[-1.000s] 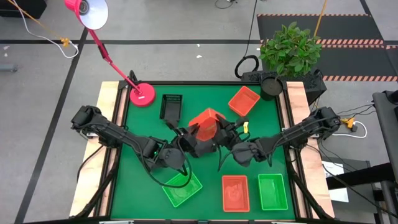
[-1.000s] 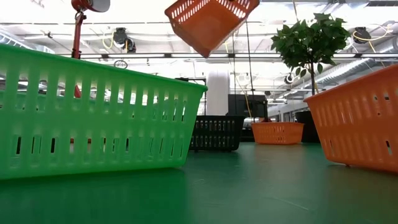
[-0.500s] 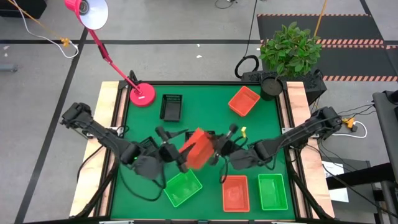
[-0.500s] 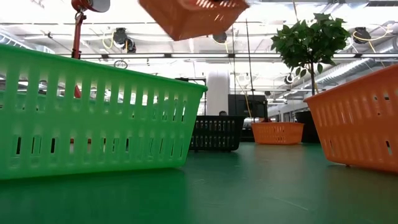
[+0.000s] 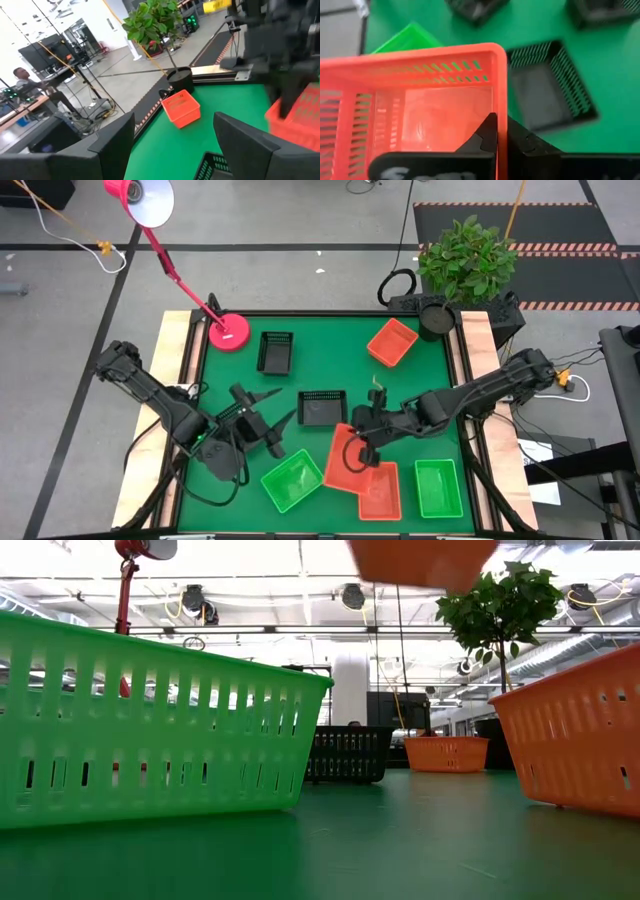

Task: Stack baskets by color
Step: Stack the bottom left orange bin on top of the bottom right orange bin

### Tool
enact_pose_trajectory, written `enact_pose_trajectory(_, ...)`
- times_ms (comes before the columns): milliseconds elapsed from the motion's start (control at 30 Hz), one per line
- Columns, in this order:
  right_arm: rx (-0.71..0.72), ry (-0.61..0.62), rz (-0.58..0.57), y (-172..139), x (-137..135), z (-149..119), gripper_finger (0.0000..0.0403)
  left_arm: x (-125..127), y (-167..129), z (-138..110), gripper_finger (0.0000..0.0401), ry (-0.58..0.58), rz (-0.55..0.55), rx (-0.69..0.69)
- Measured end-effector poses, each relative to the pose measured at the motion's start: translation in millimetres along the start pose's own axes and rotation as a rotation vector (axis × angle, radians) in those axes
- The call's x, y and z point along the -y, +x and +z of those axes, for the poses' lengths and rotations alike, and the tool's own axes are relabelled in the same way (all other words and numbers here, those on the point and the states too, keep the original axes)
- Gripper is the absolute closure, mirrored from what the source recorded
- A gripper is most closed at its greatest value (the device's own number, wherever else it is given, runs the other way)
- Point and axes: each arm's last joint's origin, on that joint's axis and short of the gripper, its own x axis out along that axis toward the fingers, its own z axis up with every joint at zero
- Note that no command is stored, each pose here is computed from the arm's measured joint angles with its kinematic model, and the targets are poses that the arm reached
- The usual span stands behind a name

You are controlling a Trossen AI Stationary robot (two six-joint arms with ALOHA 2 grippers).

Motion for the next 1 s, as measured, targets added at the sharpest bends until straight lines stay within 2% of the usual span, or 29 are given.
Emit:
enact_pose_trajectory(167,-0.183,0.053,0.101,-22,-3,2,0.0403,-1,3,0,0.0128,0.002,0.001,-0.007)
enact_pose_trajectory(400,-0.348,0.121,0.269,-30,-15,-6,0.0403,-1,5,-1,0.0128,-0.004,-0.020,-0.012)
enact_pose_trajectory(633,-0.379,0.030,0.292,-26,-27,-22,0.0403,0,8,-1,0.0128,-0.009,-0.071,-0.022)
enact_pose_trajectory(1000,-0.309,0.006,0.333,11,-29,-49,0.0403,1,7,-1,0.0128,-0.017,-0.130,-0.029)
